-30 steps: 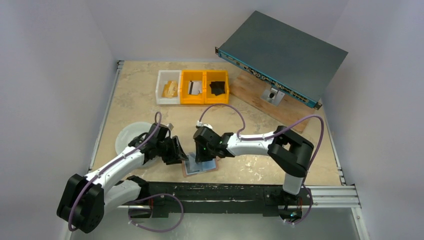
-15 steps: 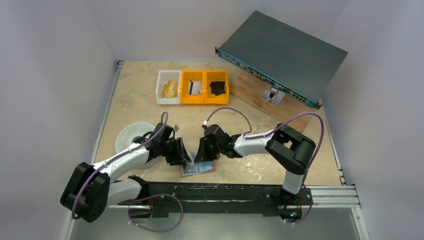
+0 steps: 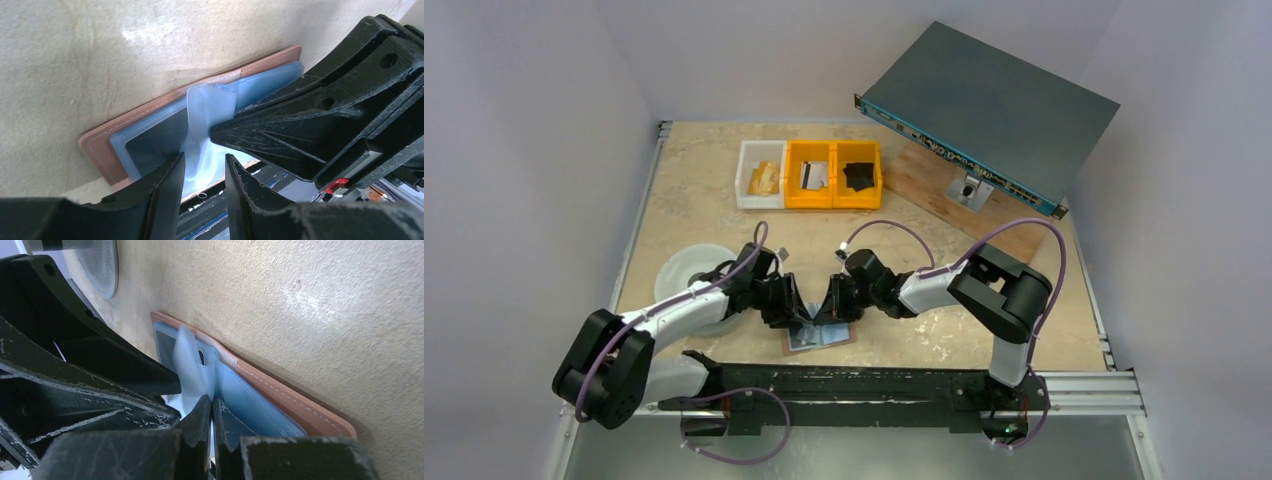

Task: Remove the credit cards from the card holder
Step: Remove the credit card from the card holder.

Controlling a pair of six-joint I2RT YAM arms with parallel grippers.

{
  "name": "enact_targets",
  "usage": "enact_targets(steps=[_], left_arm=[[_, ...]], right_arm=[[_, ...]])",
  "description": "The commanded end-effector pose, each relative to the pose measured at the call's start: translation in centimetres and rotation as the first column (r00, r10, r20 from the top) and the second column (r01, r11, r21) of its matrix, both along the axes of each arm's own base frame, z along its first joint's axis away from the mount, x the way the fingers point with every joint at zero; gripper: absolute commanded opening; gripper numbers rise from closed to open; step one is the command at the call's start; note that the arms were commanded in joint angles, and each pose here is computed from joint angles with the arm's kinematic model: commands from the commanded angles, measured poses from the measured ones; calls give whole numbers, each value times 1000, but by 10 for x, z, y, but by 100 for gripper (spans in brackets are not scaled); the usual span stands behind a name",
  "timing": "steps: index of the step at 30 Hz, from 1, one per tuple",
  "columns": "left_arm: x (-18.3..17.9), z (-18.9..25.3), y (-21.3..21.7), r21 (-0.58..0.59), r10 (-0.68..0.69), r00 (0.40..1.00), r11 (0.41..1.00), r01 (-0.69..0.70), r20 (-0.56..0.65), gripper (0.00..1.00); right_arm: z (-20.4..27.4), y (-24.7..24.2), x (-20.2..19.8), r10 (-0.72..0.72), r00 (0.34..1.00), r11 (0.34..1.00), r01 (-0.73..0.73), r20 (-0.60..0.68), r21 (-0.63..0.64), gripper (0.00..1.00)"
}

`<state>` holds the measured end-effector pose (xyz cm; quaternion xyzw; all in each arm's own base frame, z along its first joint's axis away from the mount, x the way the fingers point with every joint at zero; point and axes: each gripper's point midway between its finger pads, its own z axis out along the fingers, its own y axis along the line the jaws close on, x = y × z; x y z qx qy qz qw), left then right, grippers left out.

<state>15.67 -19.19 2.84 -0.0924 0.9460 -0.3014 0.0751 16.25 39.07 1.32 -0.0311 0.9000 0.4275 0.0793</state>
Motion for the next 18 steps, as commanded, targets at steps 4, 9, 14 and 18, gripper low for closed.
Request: enact_targets(steps=[4, 9, 14, 18], left_arm=[[2, -11, -11, 38, -39, 999, 999, 38, 19, 26], [5, -6, -18, 38, -41, 999, 998, 40, 30, 7], [9, 3, -14, 59, -31, 998, 998, 28, 56, 0], [11, 15, -12, 66, -36, 996, 997, 30, 87, 0]], right_arm=[[-44, -32, -20, 3, 998, 984, -15, -70, -180, 0], [-30, -28, -12, 0, 999, 985, -6, -32, -174, 1], [-7, -21, -2, 3, 1000, 988, 0, 19, -152, 6], [23, -13, 6, 2, 998, 993, 6, 68, -114, 16]])
